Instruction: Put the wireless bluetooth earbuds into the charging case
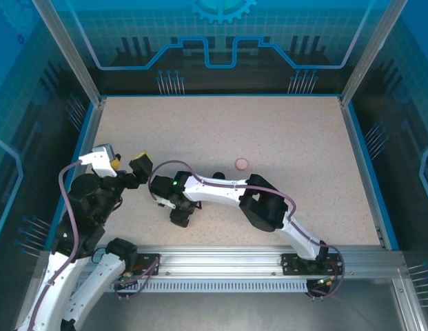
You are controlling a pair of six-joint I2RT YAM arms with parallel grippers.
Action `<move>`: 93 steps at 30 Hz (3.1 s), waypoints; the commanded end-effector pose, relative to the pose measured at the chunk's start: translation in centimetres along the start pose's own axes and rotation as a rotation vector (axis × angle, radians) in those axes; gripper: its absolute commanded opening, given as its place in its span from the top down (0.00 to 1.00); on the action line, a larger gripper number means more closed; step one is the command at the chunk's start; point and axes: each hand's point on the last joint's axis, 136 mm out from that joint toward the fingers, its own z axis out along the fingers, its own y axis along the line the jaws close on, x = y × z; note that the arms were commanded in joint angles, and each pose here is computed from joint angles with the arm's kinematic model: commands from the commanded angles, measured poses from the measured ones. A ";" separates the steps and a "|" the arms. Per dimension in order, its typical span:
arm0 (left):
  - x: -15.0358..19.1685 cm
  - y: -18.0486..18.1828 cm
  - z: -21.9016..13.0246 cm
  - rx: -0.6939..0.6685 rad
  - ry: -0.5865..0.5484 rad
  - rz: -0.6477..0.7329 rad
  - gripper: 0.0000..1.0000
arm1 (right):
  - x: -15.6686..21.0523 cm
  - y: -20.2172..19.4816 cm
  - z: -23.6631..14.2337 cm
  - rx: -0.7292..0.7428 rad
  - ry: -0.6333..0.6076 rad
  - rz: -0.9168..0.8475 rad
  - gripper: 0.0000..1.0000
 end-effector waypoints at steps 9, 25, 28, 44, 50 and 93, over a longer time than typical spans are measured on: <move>-1.4 0.0 -0.8 -0.010 -0.041 0.001 0.01 | 0.4 0.7 1.9 -0.014 0.054 0.006 0.36; -0.8 -0.6 -0.2 0.029 -0.022 -0.017 0.01 | 0.6 -2.2 -5.5 -0.011 -0.209 0.061 0.48; -0.1 -1.2 0.4 0.064 0.001 -0.054 0.01 | 1.8 -3.6 -7.9 0.010 -0.291 0.078 0.48; 6.2 -9.1 4.7 0.485 0.389 -0.270 0.10 | 9.1 -9.6 -19.6 0.280 -0.687 -0.038 0.48; 8.9 -12.5 4.6 0.705 0.571 -0.356 0.14 | 9.6 -9.1 -22.7 0.318 -0.772 -0.128 0.48; 16.7 -18.8 5.0 0.856 0.835 -0.324 0.56 | 8.2 -9.2 -23.7 0.310 -0.802 -0.124 0.48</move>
